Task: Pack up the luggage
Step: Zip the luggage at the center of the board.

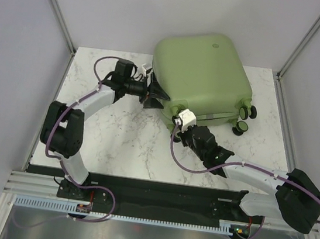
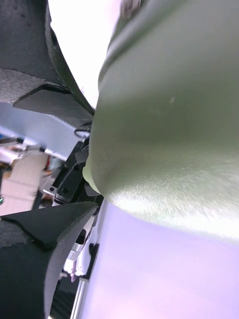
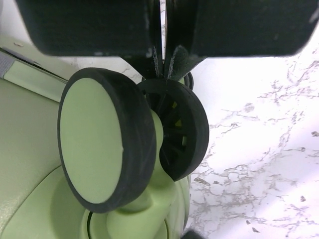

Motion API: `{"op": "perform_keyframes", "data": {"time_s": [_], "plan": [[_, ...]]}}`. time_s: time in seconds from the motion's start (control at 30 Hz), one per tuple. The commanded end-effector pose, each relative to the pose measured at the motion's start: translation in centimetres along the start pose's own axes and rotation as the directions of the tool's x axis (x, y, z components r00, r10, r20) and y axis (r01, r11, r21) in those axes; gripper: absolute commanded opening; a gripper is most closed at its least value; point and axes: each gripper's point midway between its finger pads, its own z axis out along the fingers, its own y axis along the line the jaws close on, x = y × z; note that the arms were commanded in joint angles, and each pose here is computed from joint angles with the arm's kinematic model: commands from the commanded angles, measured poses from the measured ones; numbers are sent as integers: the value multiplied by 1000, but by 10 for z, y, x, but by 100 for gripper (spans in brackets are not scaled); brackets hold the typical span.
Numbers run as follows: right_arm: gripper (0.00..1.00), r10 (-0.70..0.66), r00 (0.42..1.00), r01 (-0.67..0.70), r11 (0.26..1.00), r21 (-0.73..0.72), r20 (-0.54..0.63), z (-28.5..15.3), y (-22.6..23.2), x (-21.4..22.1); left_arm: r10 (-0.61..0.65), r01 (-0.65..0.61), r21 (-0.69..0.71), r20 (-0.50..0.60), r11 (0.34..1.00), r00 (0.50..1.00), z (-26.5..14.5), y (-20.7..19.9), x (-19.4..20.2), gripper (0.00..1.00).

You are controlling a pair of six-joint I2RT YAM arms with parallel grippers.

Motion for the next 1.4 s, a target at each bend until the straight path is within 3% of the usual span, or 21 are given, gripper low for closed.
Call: {"op": "perform_keyframes", "data": {"time_s": [0.0, 0.17, 0.27, 0.33, 0.5, 0.7, 0.93, 1.13, 1.37], "plan": [[0, 61, 994, -39, 972, -230, 91, -5, 54, -36, 279, -282, 21, 81, 959, 957, -26, -18, -15, 73], [0, 52, 995, -32, 973, -230, 85, -3, 55, -37, 418, -420, 8, 91, 907, 904, -34, -18, -12, 72], [0, 46, 996, -27, 973, -228, 80, -1, 54, -36, 447, -435, -117, 106, 893, 888, -38, 13, -15, 65], [0, 44, 996, -25, 974, -227, 77, -1, 54, -36, 517, -479, -248, 119, 842, 847, -43, 36, -23, 61], [0, 40, 997, -24, 975, -220, 70, -1, 53, -35, 635, -540, -422, 117, 728, 764, -55, 81, -31, 59], [0, 38, 997, -23, 972, -232, 60, 2, 56, -37, 681, -590, -421, 97, 689, 726, -43, 108, -38, 64], [0, 39, 999, -29, 971, -238, 38, 3, 57, -35, 764, -701, -339, 95, 627, 638, -24, 113, -48, 66], [0, 36, 999, -32, 972, -231, 12, 3, 56, -32, 780, -713, -340, 120, 614, 614, -17, 118, -59, 66], [0, 20, 1000, -23, 973, -229, -14, 1, 55, -25, 765, -700, -313, 201, 642, 612, -12, 104, -63, 66]]}}
